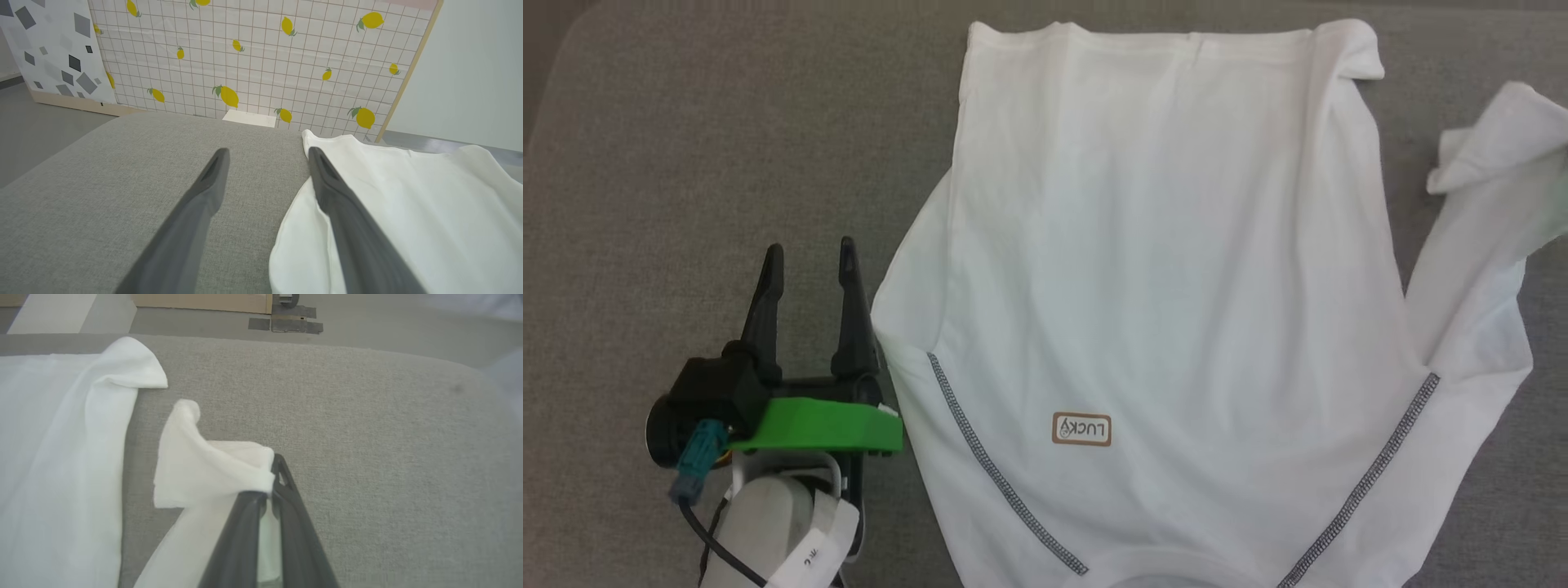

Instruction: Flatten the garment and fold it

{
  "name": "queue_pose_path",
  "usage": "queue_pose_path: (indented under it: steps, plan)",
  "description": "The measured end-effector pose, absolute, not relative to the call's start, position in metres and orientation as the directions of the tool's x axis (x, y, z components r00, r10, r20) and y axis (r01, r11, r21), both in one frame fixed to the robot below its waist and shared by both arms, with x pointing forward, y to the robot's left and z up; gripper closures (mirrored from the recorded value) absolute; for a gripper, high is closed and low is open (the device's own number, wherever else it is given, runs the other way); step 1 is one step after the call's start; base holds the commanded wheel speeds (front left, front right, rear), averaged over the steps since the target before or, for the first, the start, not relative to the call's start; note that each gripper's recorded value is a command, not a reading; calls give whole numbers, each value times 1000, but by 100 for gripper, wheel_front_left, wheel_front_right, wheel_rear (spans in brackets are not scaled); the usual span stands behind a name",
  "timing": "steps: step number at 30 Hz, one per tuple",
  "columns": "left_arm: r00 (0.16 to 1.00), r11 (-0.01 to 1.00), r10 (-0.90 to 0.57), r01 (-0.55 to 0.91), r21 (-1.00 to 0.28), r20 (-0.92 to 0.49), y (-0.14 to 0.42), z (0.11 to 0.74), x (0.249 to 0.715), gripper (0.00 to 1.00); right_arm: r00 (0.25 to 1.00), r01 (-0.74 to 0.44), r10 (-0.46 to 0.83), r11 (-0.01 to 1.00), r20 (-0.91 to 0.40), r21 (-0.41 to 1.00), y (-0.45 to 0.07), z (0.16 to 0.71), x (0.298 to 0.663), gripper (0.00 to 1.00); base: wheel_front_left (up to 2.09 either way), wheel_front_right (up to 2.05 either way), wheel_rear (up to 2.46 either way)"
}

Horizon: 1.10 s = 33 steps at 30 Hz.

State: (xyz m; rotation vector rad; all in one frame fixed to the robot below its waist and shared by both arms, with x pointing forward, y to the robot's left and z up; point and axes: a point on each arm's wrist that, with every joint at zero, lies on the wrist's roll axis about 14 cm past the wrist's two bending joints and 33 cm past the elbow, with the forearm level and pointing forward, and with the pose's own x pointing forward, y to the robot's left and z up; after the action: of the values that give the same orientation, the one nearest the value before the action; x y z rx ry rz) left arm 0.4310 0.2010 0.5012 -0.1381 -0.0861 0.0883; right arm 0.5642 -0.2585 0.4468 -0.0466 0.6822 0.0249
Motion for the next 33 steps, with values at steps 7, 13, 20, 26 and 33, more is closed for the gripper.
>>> queue_pose_path:
  steps: [7, 13, 20, 26, 33]
  plan:
    - [990, 984, 91, -72, -166, 110, 200, 517, 411, 0, 827, 85, -41, 995, -561, 52, -294, 479, 517, 100, 0, 0, 0]
    - [985, 981, 96, -69, -180, 144, 201, 532, 396, 0, 906, 36, 32, 988, -423, 152, -267, 529, 492, 100, 0, 0, 0]
    - [978, 979, 102, -66, -195, 182, 202, 546, 384, 0, 915, -217, 274, 953, -297, 210, -172, 582, 474, 100, 0, 0, 0]
    - [974, 976, 129, -92, -196, 187, 211, 548, 376, 0, 799, -444, 508, 860, -323, 253, -75, 575, 456, 100, 0, 0, 0]
    - [969, 971, 173, -138, -195, 177, 225, 546, 366, 0, 600, -620, 685, 724, -413, 300, 11, 537, 422, 100, 0, 0, 0]
